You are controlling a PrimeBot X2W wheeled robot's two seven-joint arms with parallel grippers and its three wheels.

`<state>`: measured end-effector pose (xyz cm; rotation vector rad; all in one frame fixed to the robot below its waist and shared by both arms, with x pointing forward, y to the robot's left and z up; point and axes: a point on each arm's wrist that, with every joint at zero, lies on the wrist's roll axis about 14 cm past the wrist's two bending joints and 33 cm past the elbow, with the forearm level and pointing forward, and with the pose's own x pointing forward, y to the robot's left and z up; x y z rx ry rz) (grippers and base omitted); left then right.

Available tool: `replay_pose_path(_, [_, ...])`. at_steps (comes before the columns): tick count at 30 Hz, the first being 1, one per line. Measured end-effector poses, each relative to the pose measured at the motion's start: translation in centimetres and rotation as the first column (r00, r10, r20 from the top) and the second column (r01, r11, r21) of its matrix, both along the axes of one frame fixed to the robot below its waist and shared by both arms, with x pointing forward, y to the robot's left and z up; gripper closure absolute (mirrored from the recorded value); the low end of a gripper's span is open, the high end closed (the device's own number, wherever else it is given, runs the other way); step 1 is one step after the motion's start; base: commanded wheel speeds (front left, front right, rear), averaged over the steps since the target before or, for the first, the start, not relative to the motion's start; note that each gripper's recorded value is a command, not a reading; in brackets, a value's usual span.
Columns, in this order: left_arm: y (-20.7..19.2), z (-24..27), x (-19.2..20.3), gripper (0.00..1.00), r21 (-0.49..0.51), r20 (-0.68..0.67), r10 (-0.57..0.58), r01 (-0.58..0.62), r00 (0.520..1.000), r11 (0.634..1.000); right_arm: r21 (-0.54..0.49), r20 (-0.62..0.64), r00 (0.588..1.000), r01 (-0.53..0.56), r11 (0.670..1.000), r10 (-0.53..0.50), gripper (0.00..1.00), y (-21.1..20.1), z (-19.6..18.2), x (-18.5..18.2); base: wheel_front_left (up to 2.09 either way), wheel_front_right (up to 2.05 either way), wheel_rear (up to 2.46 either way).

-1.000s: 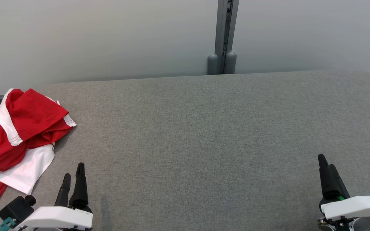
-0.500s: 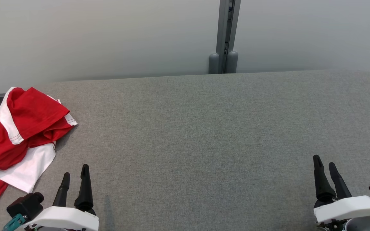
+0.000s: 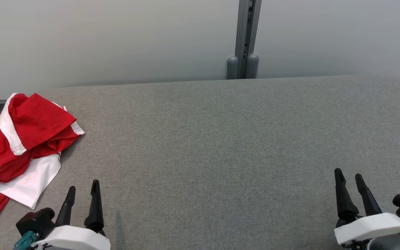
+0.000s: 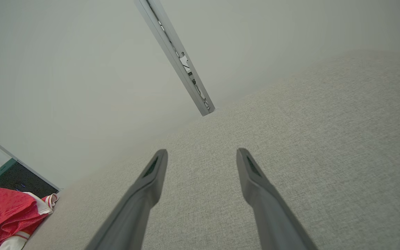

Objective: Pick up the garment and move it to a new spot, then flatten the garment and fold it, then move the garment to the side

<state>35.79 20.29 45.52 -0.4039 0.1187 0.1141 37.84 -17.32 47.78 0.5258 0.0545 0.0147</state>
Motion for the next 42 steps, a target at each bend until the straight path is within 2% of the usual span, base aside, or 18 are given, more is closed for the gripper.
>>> replay_pose_path(20, [0.02,-0.05,-0.34,0.0,0.19,0.003,-0.025,0.024,1.0,0.981,-0.185,0.032,0.999,-0.026,0.982,0.033,0.0,0.34,0.23,0.05,0.0,0.0,0.0])
replay_pose_path(42, [-0.16,0.02,-0.87,0.0,0.355,0.008,-0.062,0.055,0.998,0.933,-0.334,0.058,0.996,-0.051,0.941,0.074,0.0,0.85,0.5,-0.25,0.0,0.0,0.0])
